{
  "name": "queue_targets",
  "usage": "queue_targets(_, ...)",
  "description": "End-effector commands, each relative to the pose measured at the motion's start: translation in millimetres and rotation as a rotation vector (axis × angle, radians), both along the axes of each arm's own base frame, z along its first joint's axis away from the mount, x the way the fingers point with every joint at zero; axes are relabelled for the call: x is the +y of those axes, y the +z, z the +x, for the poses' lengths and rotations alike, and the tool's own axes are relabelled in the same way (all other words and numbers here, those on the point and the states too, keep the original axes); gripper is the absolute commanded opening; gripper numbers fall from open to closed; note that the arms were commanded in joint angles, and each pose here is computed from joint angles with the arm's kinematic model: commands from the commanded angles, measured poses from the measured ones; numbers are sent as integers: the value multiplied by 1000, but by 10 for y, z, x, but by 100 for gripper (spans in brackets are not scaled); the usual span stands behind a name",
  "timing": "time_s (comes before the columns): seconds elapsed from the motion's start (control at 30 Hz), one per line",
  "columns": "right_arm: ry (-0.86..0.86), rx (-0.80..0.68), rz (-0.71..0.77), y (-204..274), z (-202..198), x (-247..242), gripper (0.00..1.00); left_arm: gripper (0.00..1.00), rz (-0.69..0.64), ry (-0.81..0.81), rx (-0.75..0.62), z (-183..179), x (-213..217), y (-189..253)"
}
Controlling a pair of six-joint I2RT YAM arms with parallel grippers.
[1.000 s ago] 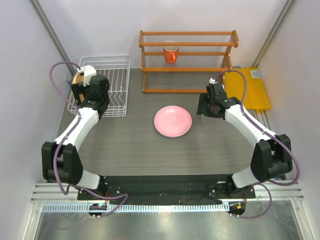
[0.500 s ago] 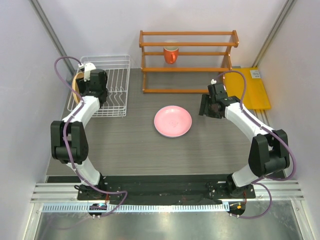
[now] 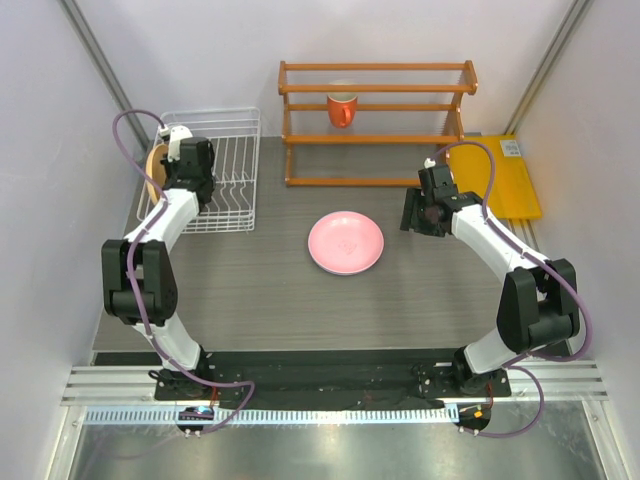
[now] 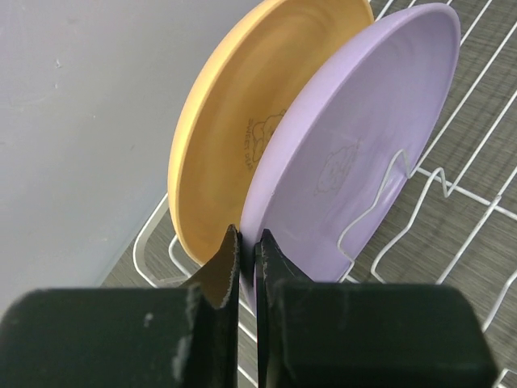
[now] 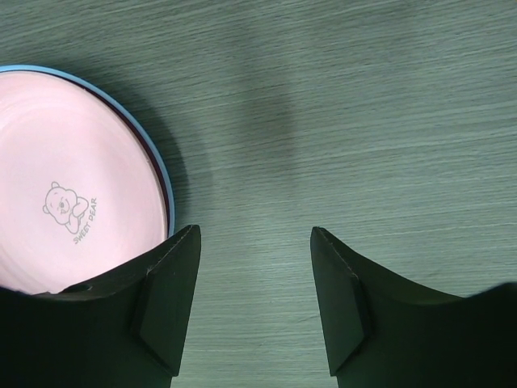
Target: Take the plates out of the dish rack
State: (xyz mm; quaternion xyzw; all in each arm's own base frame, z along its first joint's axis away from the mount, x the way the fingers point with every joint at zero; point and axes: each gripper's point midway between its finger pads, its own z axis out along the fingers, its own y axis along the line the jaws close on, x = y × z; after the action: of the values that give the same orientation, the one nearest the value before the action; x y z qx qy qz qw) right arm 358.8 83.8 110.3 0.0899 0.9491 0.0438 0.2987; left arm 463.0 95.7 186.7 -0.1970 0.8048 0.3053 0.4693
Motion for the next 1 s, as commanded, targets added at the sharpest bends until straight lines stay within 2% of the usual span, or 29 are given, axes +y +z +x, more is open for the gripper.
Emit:
queue_targets(0.0,8,-33,7,70,43,-2,62,0,-26,23,-155,84,1,468)
queue_targets(0.23,6,-39,8,86,20,-10,62,0,76,71,-187,-87,37,874)
queue_targets(0.43,5,-45,11,106,3,-11,62,0,217,93,-184,-200,-106,1161)
queue_targets(0.6,3,-67,15,184,-17,-24,63,0,261,97,-215,-304,-264,1342)
queue_targets(0.97,9,-87,36,267,-36,7,63,0,309,129,-150,-377,-232,1283)
